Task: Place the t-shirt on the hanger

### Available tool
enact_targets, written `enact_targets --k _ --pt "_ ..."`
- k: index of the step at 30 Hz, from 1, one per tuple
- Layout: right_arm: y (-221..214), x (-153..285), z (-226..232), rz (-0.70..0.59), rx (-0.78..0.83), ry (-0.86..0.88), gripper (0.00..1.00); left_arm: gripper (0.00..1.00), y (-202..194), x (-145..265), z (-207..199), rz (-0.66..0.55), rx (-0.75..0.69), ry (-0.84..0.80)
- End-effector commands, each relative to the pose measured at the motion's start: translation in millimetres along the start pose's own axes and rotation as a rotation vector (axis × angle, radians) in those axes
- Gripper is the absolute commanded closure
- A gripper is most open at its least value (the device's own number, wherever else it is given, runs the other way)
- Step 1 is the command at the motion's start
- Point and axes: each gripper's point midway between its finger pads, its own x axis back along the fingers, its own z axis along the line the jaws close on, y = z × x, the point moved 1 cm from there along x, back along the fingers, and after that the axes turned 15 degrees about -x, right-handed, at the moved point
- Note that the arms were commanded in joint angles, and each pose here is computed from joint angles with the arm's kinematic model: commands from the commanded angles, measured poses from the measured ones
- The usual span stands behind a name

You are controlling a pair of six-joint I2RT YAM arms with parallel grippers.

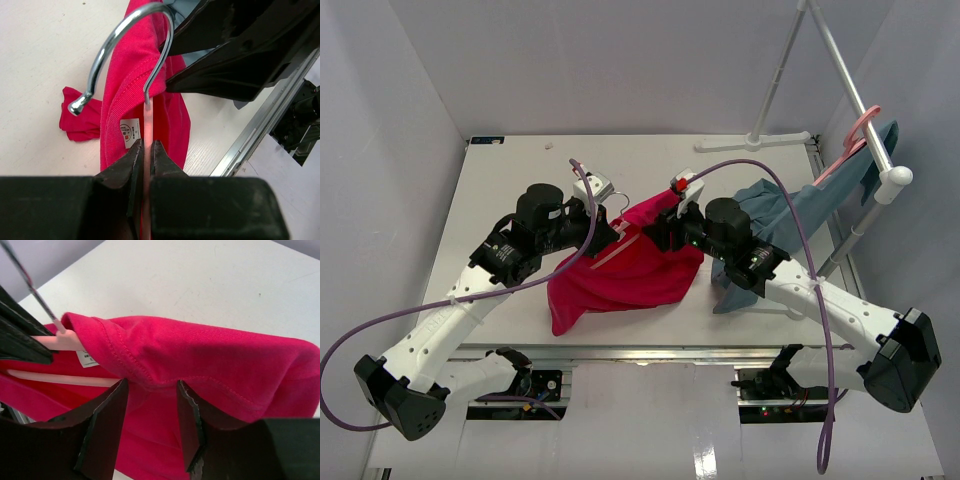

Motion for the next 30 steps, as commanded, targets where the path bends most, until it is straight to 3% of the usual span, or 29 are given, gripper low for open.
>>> enact_targets --k 1,5,6,15,30 --pt "26 -7 14 -0.079 -0.002 0.042 0.62 1.00 36 14 -1 -0.115 -0.024 0.003" --pt "32 -7 14 -0.099 -0.014 0.031 0.90 1.00 35 15 -1 -0.113 -0.024 0.001" --pt "34 -6 10 -0.108 -0.017 0.003 0.92 1.00 34 15 -2 -0.110 -0.023 0.000" --pt "50 6 -12 -0.164 0.024 -0.142 0.92 1.00 15 10 6 -0.040 -0.031 0.039" --pt "81 26 -27 -0.200 0.119 -0.256 0.92 1.00 8 14 6 -0.025 -0.034 0.047"
